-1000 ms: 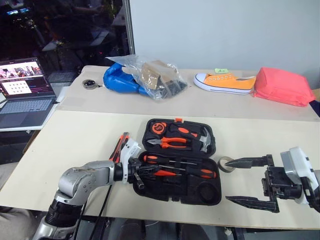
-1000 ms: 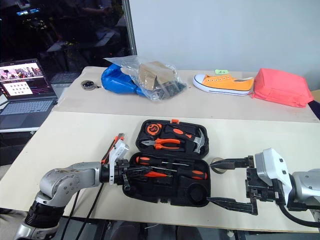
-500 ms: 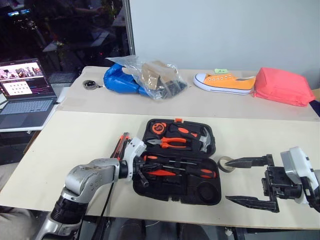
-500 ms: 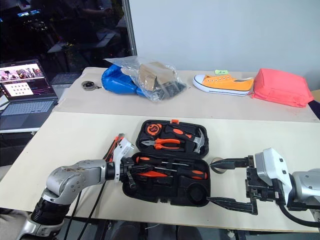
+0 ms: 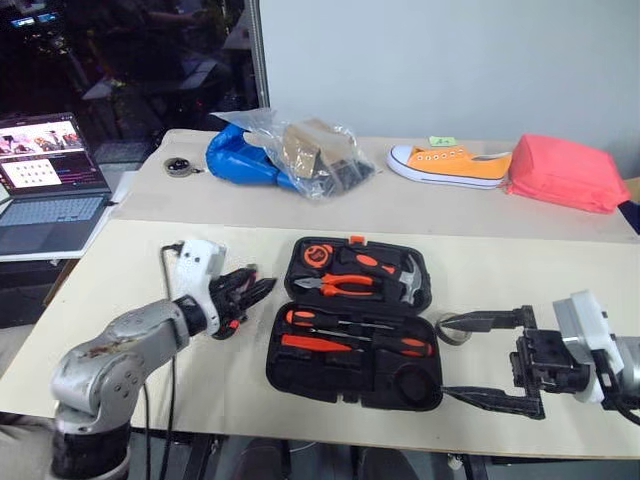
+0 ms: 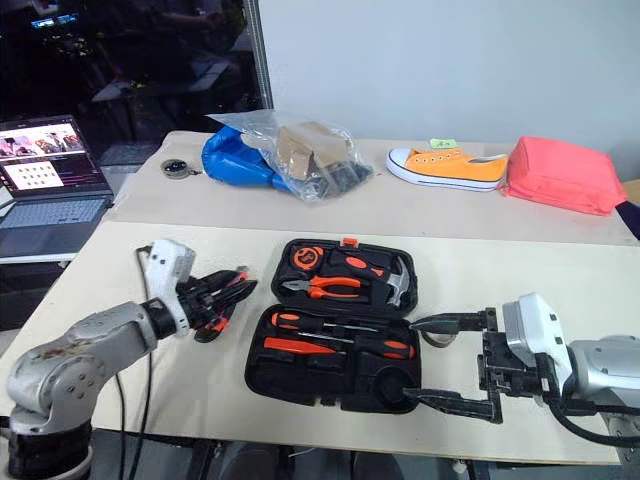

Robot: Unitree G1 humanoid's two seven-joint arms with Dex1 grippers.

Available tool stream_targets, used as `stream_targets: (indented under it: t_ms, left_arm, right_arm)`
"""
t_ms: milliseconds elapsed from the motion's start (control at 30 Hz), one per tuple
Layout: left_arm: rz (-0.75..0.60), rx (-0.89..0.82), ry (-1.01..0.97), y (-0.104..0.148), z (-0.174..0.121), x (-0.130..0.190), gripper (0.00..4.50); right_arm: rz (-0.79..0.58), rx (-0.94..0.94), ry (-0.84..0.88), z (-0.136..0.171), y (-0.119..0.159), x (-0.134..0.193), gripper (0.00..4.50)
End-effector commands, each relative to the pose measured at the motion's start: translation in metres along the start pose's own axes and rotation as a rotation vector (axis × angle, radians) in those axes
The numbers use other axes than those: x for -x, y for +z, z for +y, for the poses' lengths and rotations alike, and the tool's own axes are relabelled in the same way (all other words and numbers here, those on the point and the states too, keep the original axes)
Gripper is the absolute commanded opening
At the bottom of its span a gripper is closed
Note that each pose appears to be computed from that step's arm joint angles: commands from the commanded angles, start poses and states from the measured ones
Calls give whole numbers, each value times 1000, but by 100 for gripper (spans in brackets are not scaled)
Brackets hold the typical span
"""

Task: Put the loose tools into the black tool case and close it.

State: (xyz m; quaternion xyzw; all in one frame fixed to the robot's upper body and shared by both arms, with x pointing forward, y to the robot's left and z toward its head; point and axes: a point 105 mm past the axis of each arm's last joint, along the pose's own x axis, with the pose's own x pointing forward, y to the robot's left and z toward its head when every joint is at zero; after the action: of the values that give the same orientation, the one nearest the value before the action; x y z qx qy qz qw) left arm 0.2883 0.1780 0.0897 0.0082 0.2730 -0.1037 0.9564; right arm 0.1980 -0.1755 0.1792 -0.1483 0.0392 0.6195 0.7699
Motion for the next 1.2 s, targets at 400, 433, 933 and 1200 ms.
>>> stream_targets:
  t_ms: [400, 433, 933, 1200]
  left_arm:
    - [-306, -126, -339, 49, -18, 31, 186]
    - [-318, -182, -402, 54, -21, 38, 186]
    - [-33, -955, -1237, 5, -111, 42, 186]
    - [79, -1002, -1259, -13, -124, 28, 186]
  right_arm:
    - [1, 36, -55, 5, 6, 8, 450]
    - [3, 35, -60, 5, 5, 9, 450]
    - [101, 83, -90, -2, 3, 42, 450]
    - [113, 58, -75, 10, 5, 40, 450]
